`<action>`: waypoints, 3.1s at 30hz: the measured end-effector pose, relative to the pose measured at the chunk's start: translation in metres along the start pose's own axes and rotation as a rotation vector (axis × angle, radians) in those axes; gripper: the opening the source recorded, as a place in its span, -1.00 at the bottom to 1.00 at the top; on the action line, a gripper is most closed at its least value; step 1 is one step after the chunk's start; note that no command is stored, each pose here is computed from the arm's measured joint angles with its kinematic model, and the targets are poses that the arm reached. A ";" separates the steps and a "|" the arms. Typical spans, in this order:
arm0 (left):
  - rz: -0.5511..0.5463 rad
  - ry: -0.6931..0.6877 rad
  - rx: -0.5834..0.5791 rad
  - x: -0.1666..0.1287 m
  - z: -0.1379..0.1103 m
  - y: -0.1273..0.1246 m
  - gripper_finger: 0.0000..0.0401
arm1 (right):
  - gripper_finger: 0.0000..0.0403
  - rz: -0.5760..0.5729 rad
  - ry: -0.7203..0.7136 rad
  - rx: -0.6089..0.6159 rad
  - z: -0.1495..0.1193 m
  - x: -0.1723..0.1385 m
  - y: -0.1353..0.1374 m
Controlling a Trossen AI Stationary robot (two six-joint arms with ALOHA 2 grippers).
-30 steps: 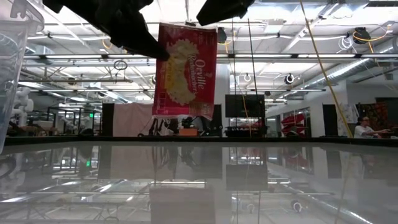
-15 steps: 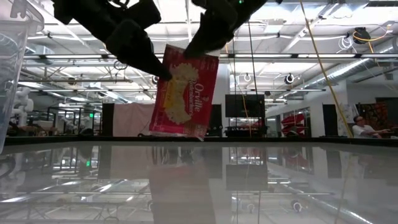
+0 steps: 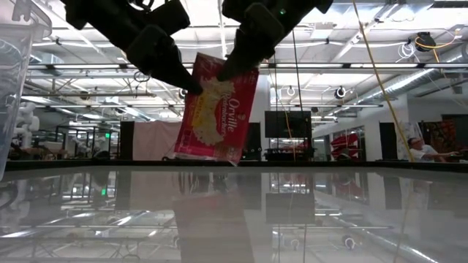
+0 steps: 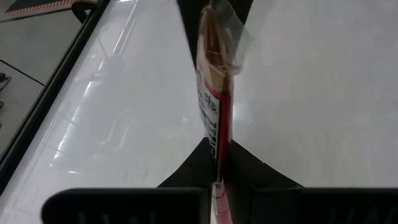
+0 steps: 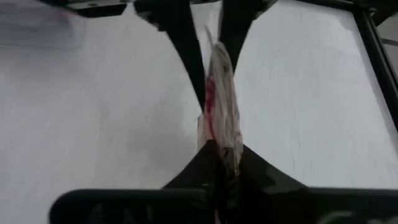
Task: Sort popcorn bags into baskets
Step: Put the popcorn bag into the transparent bin
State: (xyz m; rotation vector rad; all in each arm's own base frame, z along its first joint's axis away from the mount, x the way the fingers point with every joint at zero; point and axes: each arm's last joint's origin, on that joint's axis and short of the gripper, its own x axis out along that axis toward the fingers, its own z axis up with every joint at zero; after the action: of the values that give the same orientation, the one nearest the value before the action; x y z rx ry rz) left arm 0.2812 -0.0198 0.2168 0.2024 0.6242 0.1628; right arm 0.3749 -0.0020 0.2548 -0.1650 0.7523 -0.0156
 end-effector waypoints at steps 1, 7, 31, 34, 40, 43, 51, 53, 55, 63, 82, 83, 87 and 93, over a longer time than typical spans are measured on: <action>-0.002 0.000 -0.003 0.000 0.000 0.000 -0.89 | -0.94 0.000 0.005 -0.004 0.000 0.000 0.000; -0.002 0.000 -0.017 0.000 0.000 0.000 -0.84 | -0.91 0.000 0.012 0.006 -0.001 0.000 0.000; 0.135 0.008 -0.082 -0.007 0.001 0.003 0.06 | -0.95 0.016 -0.356 0.142 -0.072 -0.020 0.027; 0.145 -0.024 -0.055 -0.008 0.004 0.004 0.00 | -0.95 0.011 -0.518 0.165 -0.092 -0.030 0.028; 0.152 -0.122 -0.043 -0.009 0.015 0.005 -0.10 | -0.95 -0.069 -0.613 0.247 -0.132 -0.033 0.029; 0.125 -0.147 -0.052 -0.009 0.017 0.006 -0.10 | -0.95 -0.095 -0.593 0.259 -0.142 -0.033 0.030; -0.001 -0.156 -0.073 -0.007 0.017 0.009 -0.06 | -0.95 -0.106 -0.571 0.237 -0.153 -0.027 0.032; -0.033 -0.156 -0.074 -0.006 0.016 0.010 -0.04 | -0.95 -0.108 -0.602 0.237 -0.151 -0.024 0.032; -0.044 -0.152 -0.081 -0.004 0.015 0.010 -0.03 | -0.95 -0.110 -0.626 0.234 -0.151 -0.021 0.032; -0.047 -0.140 -0.081 -0.003 0.014 0.010 -0.06 | -0.95 -0.120 -0.662 0.214 -0.156 -0.007 0.034; -0.059 -0.025 -0.122 -0.002 0.003 0.008 -0.14 | -0.95 -0.141 -0.731 0.184 -0.175 0.023 0.039; -0.060 -0.012 -0.126 -0.002 0.002 0.008 -0.14 | -0.95 -0.143 -0.733 0.185 -0.174 0.024 0.039; -0.062 0.018 -0.133 -0.002 -0.001 0.008 -0.14 | -0.95 -0.145 -0.730 0.185 -0.175 0.024 0.037; -0.059 0.036 -0.144 0.002 -0.018 0.006 -0.04 | -0.95 -0.149 -0.731 0.186 -0.175 0.024 0.036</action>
State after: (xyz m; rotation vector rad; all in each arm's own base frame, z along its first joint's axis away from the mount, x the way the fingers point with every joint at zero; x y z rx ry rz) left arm 0.2717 -0.0111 0.2033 0.0420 0.6510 0.1543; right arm 0.2719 0.0069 0.1071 -0.0394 0.0064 -0.1582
